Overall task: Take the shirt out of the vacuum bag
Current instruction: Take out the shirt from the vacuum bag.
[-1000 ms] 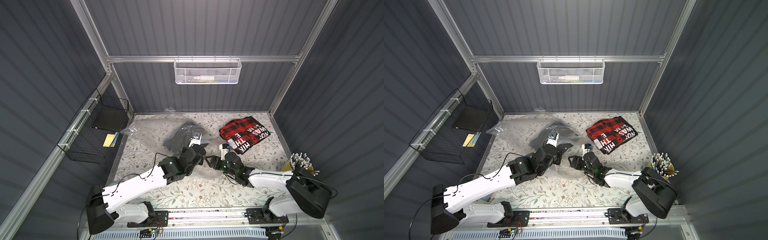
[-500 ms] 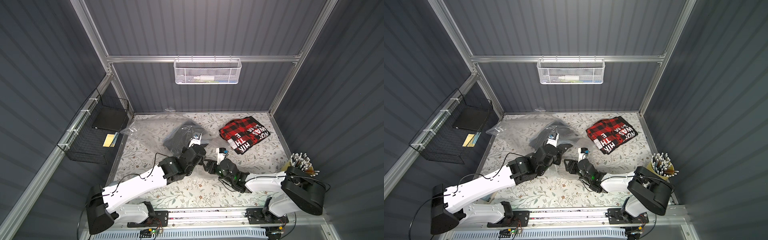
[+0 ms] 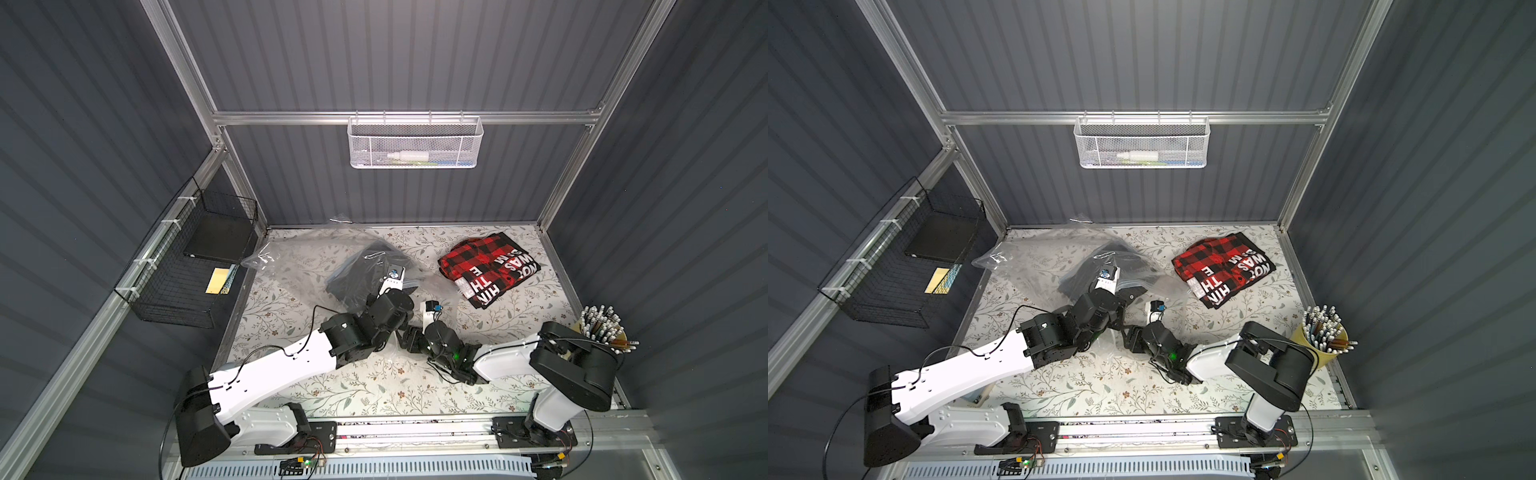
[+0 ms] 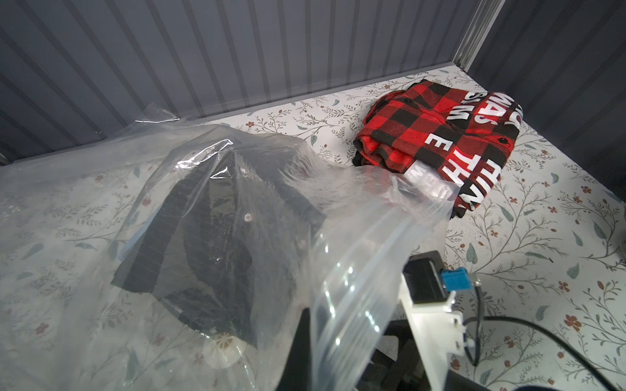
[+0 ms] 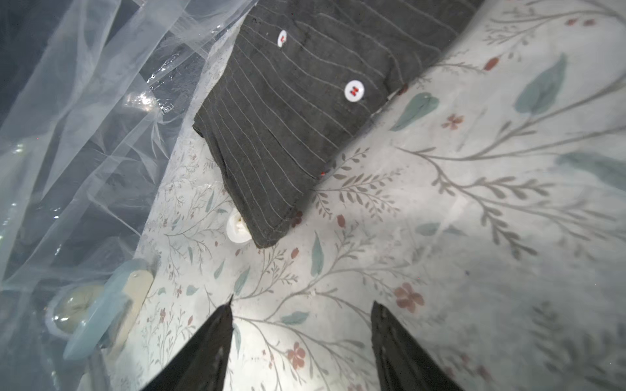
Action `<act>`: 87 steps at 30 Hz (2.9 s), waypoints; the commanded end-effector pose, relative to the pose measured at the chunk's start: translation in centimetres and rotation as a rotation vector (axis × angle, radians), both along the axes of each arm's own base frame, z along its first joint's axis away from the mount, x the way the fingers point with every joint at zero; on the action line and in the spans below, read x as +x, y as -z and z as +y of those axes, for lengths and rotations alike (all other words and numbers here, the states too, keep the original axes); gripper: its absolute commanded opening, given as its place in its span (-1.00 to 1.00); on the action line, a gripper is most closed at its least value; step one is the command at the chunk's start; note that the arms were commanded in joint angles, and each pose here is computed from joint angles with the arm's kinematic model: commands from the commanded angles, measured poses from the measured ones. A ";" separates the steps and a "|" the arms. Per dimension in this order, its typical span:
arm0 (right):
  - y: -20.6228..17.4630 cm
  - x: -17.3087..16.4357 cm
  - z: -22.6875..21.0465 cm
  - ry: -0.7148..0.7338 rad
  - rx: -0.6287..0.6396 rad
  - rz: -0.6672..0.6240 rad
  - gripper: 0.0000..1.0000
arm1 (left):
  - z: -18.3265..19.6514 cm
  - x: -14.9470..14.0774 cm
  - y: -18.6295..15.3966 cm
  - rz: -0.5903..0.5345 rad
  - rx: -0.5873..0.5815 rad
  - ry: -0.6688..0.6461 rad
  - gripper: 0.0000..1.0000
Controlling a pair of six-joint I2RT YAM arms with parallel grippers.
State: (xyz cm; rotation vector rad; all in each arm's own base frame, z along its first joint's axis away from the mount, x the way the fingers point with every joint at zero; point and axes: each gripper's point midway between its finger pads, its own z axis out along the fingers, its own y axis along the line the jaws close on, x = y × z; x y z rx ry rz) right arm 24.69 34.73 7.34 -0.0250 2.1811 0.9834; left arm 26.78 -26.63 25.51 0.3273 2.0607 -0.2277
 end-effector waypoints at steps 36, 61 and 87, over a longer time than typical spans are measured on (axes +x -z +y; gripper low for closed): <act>1.8 12.7 5.7 0.010 0.134 0.012 0.32 | 0.9 -0.3 0.2 0.003 0.006 -0.021 -1.00; -3.8 12.5 4.5 0.000 0.181 -0.082 -1.00 | 1.4 -0.6 1.4 0.013 0.026 -0.028 -1.00; -2.8 9.4 -0.7 0.091 0.138 -0.079 0.13 | 1.5 -0.5 1.8 0.003 0.039 -0.025 -1.00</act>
